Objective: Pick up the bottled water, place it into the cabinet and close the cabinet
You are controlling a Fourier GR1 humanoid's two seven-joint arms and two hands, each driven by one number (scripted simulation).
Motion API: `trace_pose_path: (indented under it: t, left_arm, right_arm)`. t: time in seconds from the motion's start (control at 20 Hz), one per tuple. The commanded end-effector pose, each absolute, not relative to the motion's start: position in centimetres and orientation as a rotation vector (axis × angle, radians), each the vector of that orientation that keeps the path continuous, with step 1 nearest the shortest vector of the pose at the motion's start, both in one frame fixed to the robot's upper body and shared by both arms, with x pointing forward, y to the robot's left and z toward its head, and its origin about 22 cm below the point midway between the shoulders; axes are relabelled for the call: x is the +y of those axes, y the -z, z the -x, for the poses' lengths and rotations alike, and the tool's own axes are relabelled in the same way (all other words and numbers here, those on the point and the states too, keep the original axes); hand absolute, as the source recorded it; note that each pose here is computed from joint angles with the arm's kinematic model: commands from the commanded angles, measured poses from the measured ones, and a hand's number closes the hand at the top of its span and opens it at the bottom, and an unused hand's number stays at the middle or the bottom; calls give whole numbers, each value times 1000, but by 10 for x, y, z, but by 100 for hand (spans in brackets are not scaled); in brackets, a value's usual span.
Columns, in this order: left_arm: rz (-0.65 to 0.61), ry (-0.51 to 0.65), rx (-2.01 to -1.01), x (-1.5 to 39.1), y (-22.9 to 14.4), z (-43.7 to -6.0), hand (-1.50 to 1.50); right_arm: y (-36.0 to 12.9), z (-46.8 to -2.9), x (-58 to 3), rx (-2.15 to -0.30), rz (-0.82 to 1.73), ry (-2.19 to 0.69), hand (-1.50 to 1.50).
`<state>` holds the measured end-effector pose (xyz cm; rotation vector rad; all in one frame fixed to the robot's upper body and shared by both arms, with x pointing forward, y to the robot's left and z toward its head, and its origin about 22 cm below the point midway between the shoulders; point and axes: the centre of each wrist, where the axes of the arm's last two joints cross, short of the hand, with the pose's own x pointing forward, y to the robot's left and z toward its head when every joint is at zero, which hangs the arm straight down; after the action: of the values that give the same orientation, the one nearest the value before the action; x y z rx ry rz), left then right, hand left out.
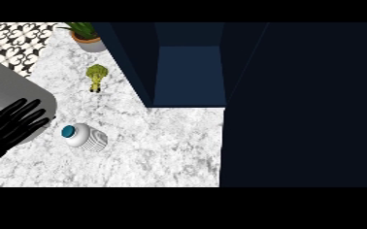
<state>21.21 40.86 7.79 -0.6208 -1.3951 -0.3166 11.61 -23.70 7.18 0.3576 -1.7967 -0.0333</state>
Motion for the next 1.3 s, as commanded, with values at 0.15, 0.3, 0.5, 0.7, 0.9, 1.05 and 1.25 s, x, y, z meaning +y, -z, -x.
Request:
trace_pose_path:
  t: [0.15,0.3,0.5,0.7,0.9,1.05,1.25]
  left_arm:
    - [569,312,-1418,401,-75,-245,-150]
    - [565,374,-1390,419,-43,-241,-150]
    - [543,396,-1398,426,-36,-258,-150]
    - [527,379,-1363,436,-20,-275,-150]
    - [521,401,-1342,423,-4,-285,-150]
    - [499,387,-1298,437,3,-285,-150]
    - [486,354,-1259,428,41,-267,-150]
  right_arm:
    - [-71,-104,-259,-1808,-377,13,-150]
    - [-64,-115,-242,-1812,-362,16,-150]
    - [-75,-109,-243,-1810,-385,8,-150]
    - [-56,-113,-247,-1807,-400,2,-150]
    - [-64,-112,-241,-1805,-362,0,-150]
    - [-74,-112,-236,-1819,-391,-9,-150]
    - [-73,-106,-237,-1815,-398,-6,-150]
